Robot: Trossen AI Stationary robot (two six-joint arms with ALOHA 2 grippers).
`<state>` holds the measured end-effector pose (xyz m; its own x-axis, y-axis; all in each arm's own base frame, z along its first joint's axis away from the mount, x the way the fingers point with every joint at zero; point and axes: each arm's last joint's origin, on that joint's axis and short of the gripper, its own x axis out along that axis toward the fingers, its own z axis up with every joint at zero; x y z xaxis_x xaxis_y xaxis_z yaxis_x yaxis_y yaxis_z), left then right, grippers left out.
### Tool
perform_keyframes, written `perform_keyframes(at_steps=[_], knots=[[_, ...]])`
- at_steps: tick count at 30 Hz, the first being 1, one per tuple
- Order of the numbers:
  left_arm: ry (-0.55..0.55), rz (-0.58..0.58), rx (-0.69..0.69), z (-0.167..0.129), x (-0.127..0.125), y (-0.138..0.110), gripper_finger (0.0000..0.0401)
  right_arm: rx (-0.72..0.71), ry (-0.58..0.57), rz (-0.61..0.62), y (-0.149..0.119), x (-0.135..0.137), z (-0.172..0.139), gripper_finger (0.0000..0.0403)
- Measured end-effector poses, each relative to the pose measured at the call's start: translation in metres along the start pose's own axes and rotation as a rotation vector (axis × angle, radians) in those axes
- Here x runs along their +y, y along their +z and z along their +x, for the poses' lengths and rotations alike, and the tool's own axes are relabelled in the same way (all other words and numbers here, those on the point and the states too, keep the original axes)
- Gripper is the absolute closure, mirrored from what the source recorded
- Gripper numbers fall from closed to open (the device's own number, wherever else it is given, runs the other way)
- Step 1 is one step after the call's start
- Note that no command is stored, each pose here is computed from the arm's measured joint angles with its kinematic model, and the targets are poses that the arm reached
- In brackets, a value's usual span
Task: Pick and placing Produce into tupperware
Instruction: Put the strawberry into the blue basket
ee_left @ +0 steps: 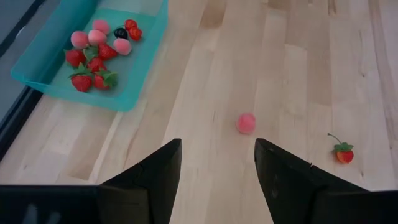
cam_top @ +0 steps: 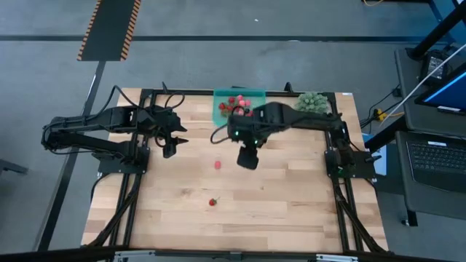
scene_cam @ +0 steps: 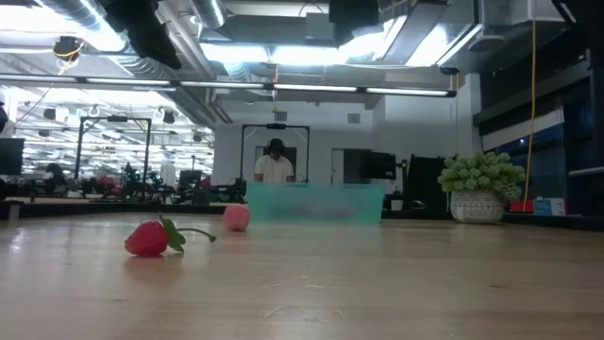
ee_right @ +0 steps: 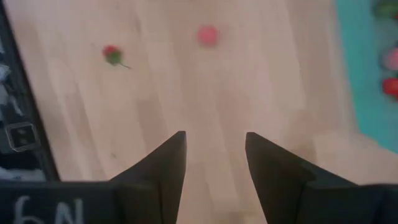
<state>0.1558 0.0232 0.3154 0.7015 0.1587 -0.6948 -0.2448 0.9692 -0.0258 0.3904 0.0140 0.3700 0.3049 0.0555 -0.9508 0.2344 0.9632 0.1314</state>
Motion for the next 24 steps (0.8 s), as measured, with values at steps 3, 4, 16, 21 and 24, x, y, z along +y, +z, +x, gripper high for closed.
perform_keyframes(at_steps=[3, 4, 16, 21, 24], knots=[[0.001, -0.002, 0.012, 0.0, 0.0, -0.001, 0.0206, -0.03, 0.025, -0.002, 0.001, 0.018, 0.005, 0.0234], [0.002, -0.001, 0.021, 0.0, 0.0, -0.002, 0.0206, -0.036, 0.031, -0.015, 0.001, 0.023, 0.008, 0.0234], [0.005, -0.006, 0.05, 0.0, 0.0, -0.005, 0.0206, -0.133, 0.012, -0.105, 0.013, 0.057, 0.041, 0.0224], [0.009, -0.014, 0.081, 0.0, 0.001, -0.008, 0.0206, -0.114, -0.026, -0.042, 0.021, 0.055, 0.065, 0.0173], [0.021, -0.079, 0.149, -0.008, 0.002, -0.02, 0.0206, -0.061, -0.051, -0.016, 0.019, 0.052, 0.074, 0.015]])
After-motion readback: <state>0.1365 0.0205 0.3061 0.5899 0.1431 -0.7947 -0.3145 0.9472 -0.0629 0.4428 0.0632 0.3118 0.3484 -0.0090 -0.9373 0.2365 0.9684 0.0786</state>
